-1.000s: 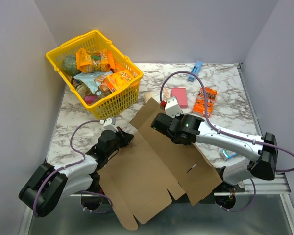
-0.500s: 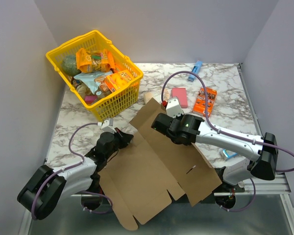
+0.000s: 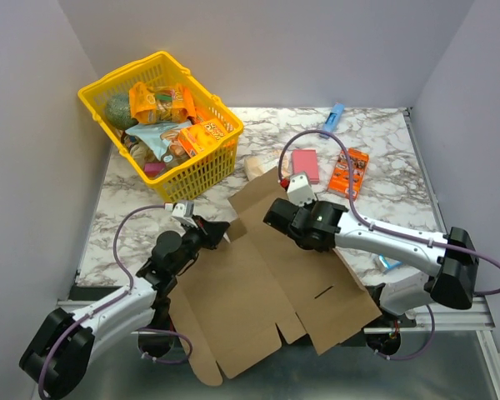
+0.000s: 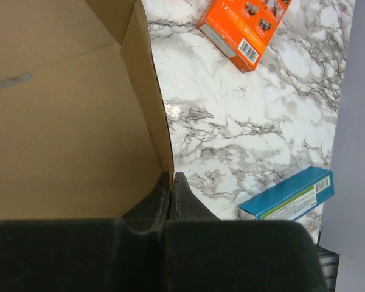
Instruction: Fold the paper box
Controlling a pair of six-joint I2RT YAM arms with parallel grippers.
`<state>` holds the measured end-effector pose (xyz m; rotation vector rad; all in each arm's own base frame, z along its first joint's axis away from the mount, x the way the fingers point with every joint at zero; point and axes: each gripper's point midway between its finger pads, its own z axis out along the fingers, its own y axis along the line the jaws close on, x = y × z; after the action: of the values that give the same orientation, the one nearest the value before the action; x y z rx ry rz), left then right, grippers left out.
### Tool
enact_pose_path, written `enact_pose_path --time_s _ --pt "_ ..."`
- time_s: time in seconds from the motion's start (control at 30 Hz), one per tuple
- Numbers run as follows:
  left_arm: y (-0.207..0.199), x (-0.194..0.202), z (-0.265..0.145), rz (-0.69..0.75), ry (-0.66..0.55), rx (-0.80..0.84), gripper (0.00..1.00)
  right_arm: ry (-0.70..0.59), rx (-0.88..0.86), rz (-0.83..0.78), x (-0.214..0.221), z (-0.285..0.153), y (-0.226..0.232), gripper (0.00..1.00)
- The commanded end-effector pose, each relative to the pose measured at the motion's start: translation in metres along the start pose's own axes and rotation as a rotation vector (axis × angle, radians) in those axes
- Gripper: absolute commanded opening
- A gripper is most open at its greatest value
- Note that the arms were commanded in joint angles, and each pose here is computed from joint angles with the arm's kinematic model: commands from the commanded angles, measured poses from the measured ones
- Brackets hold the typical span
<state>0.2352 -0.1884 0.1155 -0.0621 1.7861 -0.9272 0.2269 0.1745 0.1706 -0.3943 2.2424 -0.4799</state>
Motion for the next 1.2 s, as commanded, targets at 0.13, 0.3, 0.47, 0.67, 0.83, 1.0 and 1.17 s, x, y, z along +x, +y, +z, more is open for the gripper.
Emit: enact_pose_path --time_s 0.13,0.3,0.47,0.67,0.83,1.0,1.17 --pt "0.017 0.04 -0.013 0.099 0.141 0.004 0.47 -0.161 -0.213 0.032 -0.01 -0.001 0.019 0.01" --pt "-0.001 0.038 -0.001 0.144 0.194 0.075 0.67 -0.228 -0.275 0.018 -0.015 -0.01 0.016 0.01" --pt "0.004 0.046 0.014 0.162 0.267 0.048 0.83 -0.271 -0.294 -0.023 -0.022 -0.016 0.012 0.01" --pt "0.017 0.046 0.027 0.162 0.275 -0.032 0.82 -0.307 -0.237 -0.073 -0.039 -0.018 0.008 0.01" --pt "0.013 0.05 0.024 0.135 0.27 -0.028 0.79 -0.318 -0.107 -0.075 -0.064 -0.016 0.0 0.01" --pt "0.029 0.055 0.011 0.107 0.22 -0.185 0.88 -0.343 0.006 -0.117 -0.085 -0.011 -0.001 0.01" --pt "0.038 0.063 -0.003 0.037 0.199 -0.29 0.85 -0.411 0.028 -0.171 -0.108 -0.008 0.004 0.01"
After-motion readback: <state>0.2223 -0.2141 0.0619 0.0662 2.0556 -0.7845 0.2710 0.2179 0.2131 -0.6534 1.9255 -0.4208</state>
